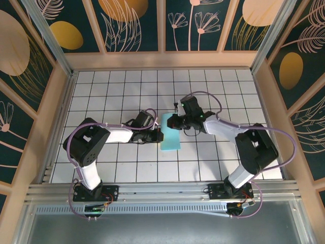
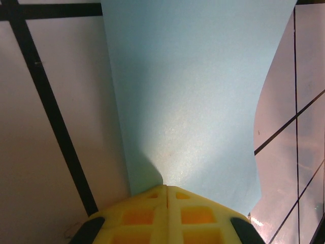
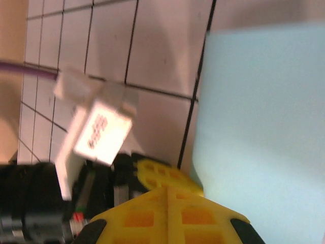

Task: Fold a paper plane with a square sheet of paper (fold left side to right side)
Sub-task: Hold the square sheet of paper at the center of the table.

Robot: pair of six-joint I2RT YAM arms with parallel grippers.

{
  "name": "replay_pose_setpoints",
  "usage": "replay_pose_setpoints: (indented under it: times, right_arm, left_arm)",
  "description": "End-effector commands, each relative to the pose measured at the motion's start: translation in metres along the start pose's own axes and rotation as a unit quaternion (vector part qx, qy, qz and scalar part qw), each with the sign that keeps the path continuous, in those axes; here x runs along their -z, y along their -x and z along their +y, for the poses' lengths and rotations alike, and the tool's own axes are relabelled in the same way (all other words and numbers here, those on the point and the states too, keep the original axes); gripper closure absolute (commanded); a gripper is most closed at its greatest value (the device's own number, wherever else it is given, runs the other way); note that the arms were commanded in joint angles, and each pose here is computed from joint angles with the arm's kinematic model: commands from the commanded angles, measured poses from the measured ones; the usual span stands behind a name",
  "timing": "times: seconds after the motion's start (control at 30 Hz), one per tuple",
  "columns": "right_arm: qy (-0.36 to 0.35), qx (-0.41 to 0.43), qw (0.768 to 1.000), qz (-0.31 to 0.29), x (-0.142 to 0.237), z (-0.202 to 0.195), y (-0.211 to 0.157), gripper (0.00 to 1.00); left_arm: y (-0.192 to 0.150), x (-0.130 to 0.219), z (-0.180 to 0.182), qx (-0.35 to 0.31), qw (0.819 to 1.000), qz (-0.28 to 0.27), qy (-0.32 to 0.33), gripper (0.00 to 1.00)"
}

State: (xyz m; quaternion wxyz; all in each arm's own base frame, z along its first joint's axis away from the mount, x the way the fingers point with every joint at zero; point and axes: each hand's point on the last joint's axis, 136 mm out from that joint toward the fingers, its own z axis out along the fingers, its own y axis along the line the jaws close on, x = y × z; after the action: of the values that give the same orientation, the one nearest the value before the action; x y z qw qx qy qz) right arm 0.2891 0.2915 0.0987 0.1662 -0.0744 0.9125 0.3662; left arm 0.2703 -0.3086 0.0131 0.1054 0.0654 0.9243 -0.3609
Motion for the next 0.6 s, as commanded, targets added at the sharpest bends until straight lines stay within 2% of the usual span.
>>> replay_pose_setpoints:
  times: [0.0,0.23,0.57]
  right_arm:
    - [0.004,-0.019,0.999,0.026,-0.002,-0.004,-0.03,1.0]
    - [0.006,-0.029,0.998,0.061,-0.03,-0.01,-0.057,1.0]
    - [-0.044,-0.039,0.994,0.087,-0.048,-0.037,-0.075,1.0]
  left_arm:
    - [-0.016,-0.006,0.016,0.015,0.999,0.023,0.034,1.0]
    - [-0.016,-0.006,0.015,0.016,0.999,0.023,0.032,1.0]
    - [-0.008,-0.002,0.003,0.013,1.0,0.011,0.014,1.0]
